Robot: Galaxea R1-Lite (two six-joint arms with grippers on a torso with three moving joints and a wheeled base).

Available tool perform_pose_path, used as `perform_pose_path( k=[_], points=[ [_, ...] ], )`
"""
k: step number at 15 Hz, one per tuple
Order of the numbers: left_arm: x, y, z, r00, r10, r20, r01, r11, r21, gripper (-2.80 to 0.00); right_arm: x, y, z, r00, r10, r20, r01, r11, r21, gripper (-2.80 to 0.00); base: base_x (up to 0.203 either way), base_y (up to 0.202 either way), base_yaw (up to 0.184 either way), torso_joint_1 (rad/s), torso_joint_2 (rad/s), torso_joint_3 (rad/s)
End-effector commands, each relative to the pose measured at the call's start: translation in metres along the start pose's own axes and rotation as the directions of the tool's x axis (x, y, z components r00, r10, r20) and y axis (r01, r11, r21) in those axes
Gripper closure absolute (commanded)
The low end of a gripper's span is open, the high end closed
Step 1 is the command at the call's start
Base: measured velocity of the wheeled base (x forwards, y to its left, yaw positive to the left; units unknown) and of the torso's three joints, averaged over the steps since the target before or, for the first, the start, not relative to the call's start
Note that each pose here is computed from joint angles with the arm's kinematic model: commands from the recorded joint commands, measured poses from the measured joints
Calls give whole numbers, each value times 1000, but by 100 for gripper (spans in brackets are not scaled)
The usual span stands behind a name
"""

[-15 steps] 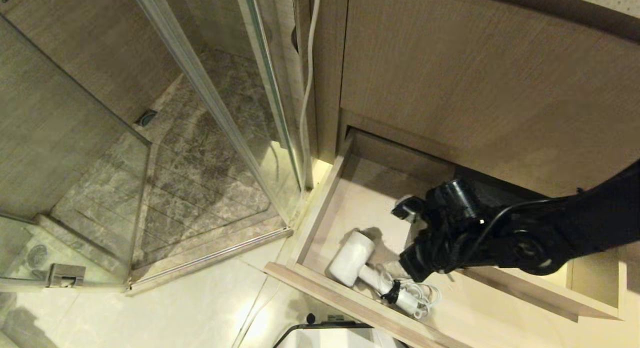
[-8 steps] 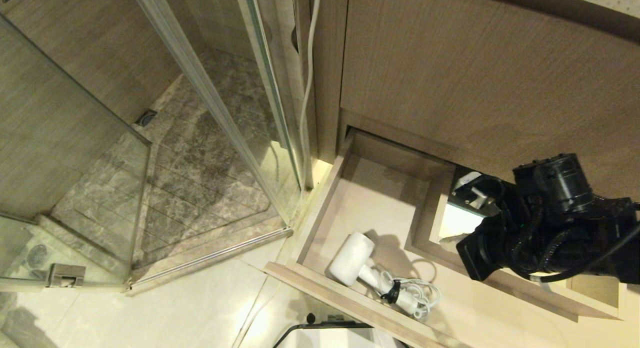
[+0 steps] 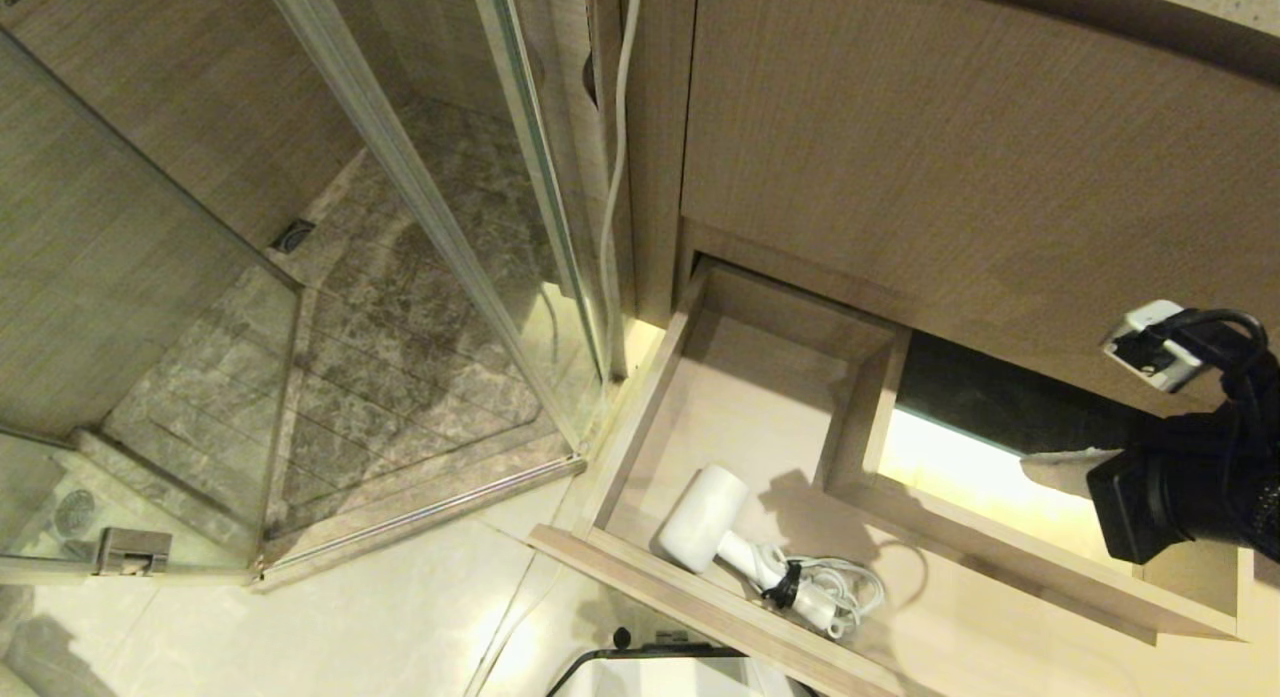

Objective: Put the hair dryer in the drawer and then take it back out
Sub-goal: Close the drawer

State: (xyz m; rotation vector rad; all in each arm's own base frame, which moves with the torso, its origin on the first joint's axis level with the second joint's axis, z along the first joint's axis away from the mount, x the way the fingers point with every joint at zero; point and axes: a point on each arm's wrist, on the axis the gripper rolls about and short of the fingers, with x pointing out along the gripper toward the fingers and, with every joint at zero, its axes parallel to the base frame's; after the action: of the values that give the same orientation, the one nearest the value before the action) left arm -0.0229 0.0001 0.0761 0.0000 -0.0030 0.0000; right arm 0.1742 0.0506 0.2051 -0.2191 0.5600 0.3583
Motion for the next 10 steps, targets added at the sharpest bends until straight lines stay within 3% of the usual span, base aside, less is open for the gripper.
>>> perform_pose_path(
  k=[1, 4, 10],
  points=[
    [0, 0, 0, 1000, 1, -1, -1, 1000, 0, 0, -22, -2, -7, 999, -25, 42, 25, 1000, 9, 0, 0, 0, 0, 0, 0, 0],
    [0, 0, 0, 1000, 0, -1, 0, 1000, 0, 0, -44, -1, -25, 998, -50, 37, 49, 998, 29, 0, 0, 0, 0, 0, 0, 0],
    [0, 0, 0, 1000, 0, -1, 0, 1000, 0, 0, -66, 2, -33, 995, -64, 78, 62, 998, 26, 0, 0, 0, 0, 0, 0, 0]
  ],
)
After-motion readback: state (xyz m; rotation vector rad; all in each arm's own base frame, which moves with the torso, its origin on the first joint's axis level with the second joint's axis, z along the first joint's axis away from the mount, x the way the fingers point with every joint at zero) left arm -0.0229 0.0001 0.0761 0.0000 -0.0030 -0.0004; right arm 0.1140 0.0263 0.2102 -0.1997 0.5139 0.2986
